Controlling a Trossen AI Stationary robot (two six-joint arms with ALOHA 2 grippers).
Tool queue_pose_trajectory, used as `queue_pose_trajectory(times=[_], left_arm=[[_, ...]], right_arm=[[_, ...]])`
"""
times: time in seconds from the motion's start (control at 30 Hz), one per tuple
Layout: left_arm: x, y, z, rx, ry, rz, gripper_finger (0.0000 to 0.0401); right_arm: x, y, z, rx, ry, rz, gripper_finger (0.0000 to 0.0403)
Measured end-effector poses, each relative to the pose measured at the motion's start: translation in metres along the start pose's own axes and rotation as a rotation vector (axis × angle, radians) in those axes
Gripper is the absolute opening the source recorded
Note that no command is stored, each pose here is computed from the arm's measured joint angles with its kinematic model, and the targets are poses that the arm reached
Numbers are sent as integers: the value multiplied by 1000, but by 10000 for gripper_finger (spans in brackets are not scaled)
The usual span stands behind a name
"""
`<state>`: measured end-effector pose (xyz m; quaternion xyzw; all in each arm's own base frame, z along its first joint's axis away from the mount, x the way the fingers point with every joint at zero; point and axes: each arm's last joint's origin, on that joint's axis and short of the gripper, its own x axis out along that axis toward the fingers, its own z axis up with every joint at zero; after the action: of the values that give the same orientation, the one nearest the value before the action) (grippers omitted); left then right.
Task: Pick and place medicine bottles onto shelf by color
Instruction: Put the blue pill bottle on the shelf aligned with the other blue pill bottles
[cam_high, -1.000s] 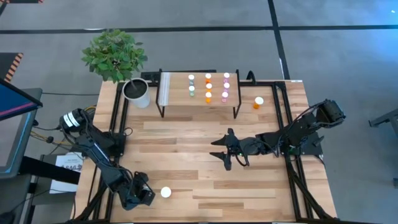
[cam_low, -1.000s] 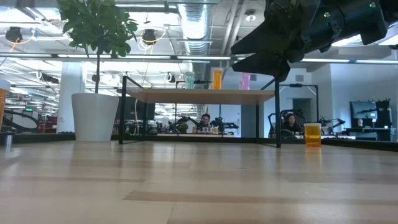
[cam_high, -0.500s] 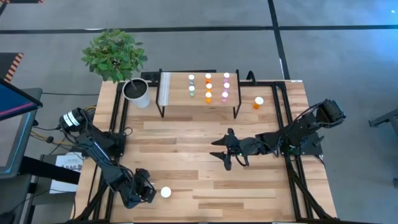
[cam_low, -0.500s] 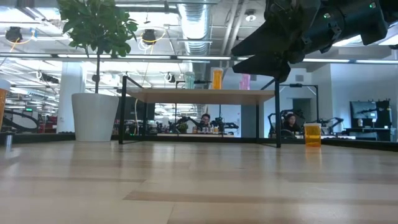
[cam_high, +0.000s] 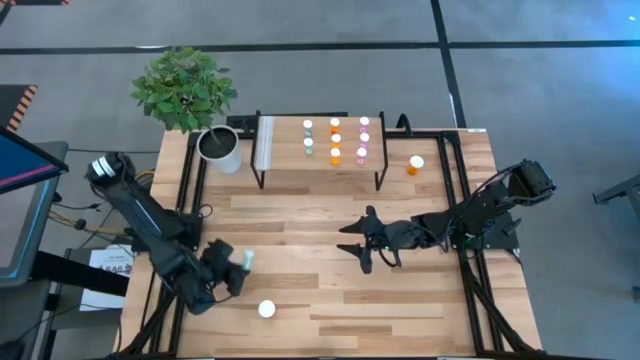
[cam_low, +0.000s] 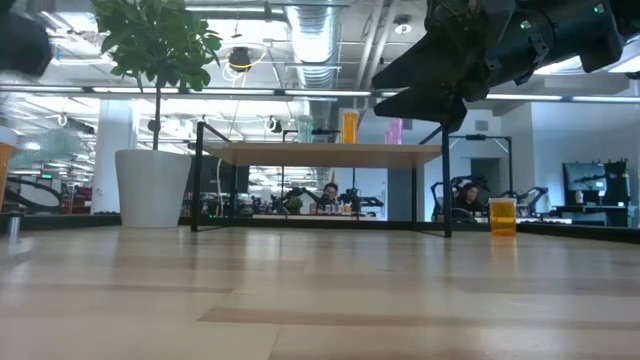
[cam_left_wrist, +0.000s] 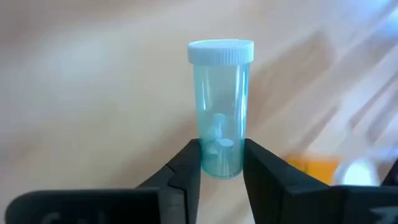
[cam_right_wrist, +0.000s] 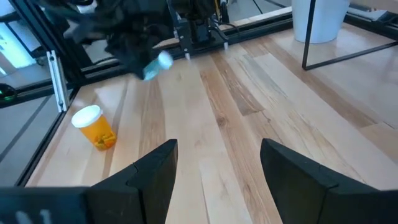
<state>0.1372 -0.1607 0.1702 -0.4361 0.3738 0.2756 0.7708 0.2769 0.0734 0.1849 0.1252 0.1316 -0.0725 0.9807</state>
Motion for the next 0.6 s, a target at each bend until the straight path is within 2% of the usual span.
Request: queue_pose_trajectory(times=[0.13,0.27,0.37,0.47,0.6], left_arm=[[-20,-10,23,126,-261,-181,86],[-28,-28,43,280,-479,-263,83],[-26,-48,57,420,-571,-287,84],[-27,-72,72,537,-655,-369,86],[-29,-95,93,660,-727,-562,86]], right_arm=[[-1,4,7,-4,-79,35,255],[-4,12,17,-24,-182,83,255],[-8,17,23,-35,-255,113,255],[-7,19,26,-44,-313,141,255],[-11,22,35,-40,-391,220,255]])
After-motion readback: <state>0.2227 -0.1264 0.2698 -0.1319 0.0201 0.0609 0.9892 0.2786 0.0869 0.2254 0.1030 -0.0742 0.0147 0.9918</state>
